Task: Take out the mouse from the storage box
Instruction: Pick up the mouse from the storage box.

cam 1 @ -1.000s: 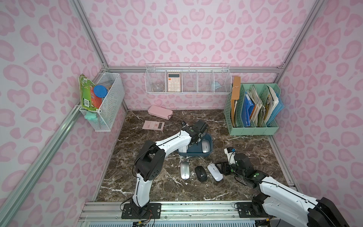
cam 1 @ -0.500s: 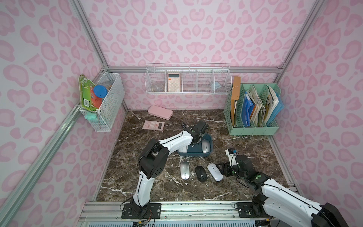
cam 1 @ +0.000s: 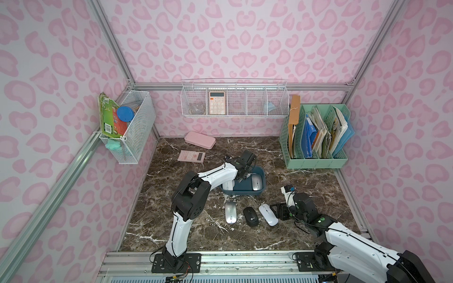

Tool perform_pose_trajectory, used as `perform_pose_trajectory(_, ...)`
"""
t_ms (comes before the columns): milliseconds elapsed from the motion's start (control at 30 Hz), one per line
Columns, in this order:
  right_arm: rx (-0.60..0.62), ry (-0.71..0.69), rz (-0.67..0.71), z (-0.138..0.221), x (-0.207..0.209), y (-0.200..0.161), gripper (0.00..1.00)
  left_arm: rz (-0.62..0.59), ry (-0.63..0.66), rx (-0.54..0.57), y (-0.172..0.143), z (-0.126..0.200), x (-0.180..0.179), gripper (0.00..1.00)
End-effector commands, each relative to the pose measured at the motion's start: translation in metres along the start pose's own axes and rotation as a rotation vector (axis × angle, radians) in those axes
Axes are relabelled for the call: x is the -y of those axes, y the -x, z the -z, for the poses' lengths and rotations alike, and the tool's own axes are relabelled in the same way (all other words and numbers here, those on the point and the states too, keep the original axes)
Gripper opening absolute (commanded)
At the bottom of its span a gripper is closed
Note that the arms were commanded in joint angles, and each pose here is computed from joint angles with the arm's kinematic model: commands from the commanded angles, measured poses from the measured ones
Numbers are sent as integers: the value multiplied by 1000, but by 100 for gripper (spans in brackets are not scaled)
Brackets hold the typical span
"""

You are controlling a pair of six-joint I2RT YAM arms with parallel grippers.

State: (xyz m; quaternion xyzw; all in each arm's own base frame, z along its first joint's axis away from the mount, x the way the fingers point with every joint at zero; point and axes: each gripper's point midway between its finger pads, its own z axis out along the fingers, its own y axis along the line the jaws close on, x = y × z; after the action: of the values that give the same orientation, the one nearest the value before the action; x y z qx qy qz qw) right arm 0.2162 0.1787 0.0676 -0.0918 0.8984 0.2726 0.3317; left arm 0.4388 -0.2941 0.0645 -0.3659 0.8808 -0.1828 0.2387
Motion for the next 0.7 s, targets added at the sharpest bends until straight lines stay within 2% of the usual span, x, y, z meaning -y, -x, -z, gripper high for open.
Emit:
perform_pose_trajectory(0,14,12,8,0,-4,6,62,-1,-9,-32,-2,-7,2,73)
perform_pose_trajectory(167,8,-3,6,-2,-1,5,62,14,20,-84,-12,-19,-7,74)
perform_pose_trajectory(267,11,-5,2,-2,0,4,63,15,29,-87,-13,-22,-12,71)
perform_pose_trajectory(500,5,-10,-2,-5,2,3,62,-16,34,-56,-7,-12,-14,57)
perform_pose_trajectory(600,0,-10,-4,-6,1,3,62,-25,42,-44,-4,-6,-19,48)
perform_pose_trajectory(667,-1,-5,-4,-7,0,3,62,-26,46,-35,-3,-4,-23,47)
